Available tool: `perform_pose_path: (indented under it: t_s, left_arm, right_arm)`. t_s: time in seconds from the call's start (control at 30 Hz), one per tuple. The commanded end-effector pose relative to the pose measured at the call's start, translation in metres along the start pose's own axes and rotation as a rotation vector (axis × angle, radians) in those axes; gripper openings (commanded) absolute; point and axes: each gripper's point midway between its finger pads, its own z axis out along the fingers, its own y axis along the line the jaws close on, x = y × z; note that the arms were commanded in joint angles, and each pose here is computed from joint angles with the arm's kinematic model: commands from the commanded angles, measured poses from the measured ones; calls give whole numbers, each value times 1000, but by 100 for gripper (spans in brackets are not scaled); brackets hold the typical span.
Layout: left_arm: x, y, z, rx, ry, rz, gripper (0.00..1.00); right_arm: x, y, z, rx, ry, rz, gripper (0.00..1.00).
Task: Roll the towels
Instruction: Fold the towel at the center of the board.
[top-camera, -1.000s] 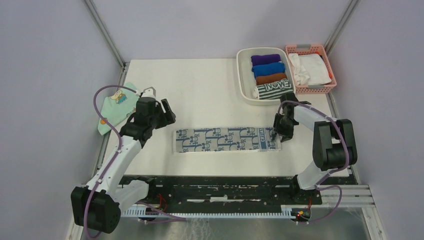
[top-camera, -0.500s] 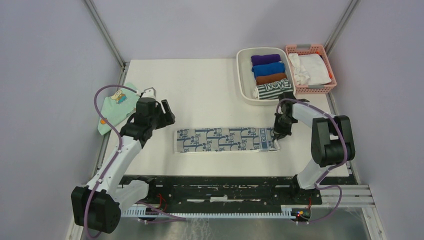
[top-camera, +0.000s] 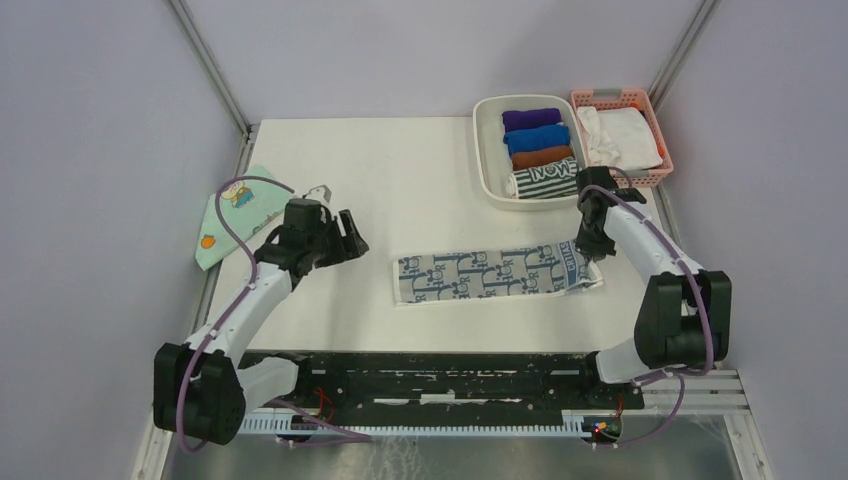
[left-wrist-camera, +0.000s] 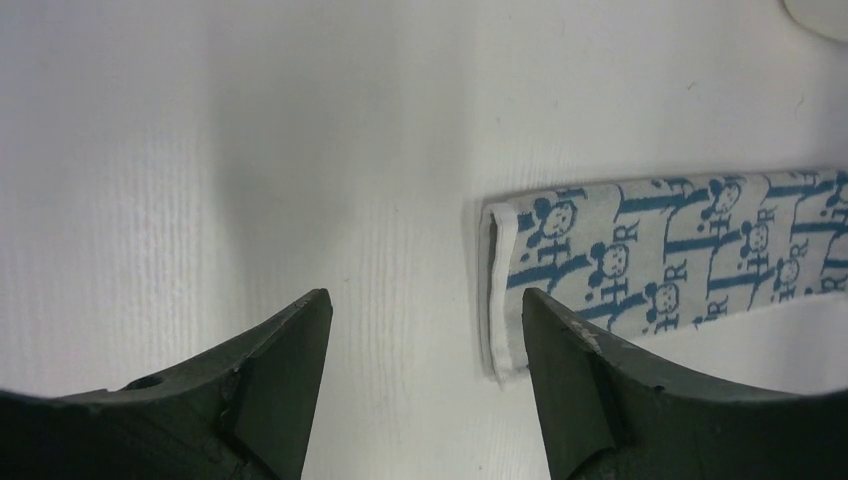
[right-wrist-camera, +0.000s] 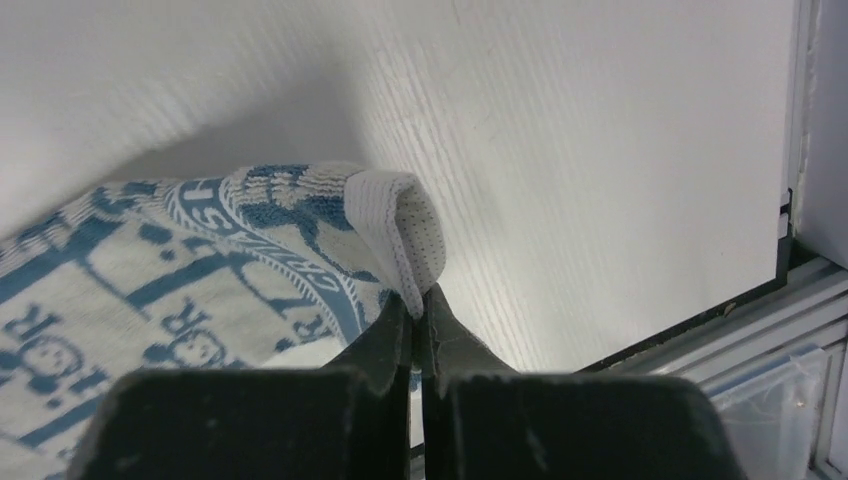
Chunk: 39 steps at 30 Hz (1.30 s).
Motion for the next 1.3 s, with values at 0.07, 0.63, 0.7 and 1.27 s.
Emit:
perform_pose_path:
  t_s: [0.07,0.63,0.7,1.27]
  left_arm:
    - [26,-27,18,161,91,-131,76]
    - [69,-46,58,233,200,-253,56]
    - [74,-48,62,232,213,-253,52]
    - [105,-45,78,168,277,-217,27]
  right_arm:
    - [-26,48,-60,-289,-104,-54,1]
    - [41,243,-151,-644,3,-458,1]
    - [53,259,-155,-651,16,-500,1]
    - [123,341,-172,-723,57,-675,5]
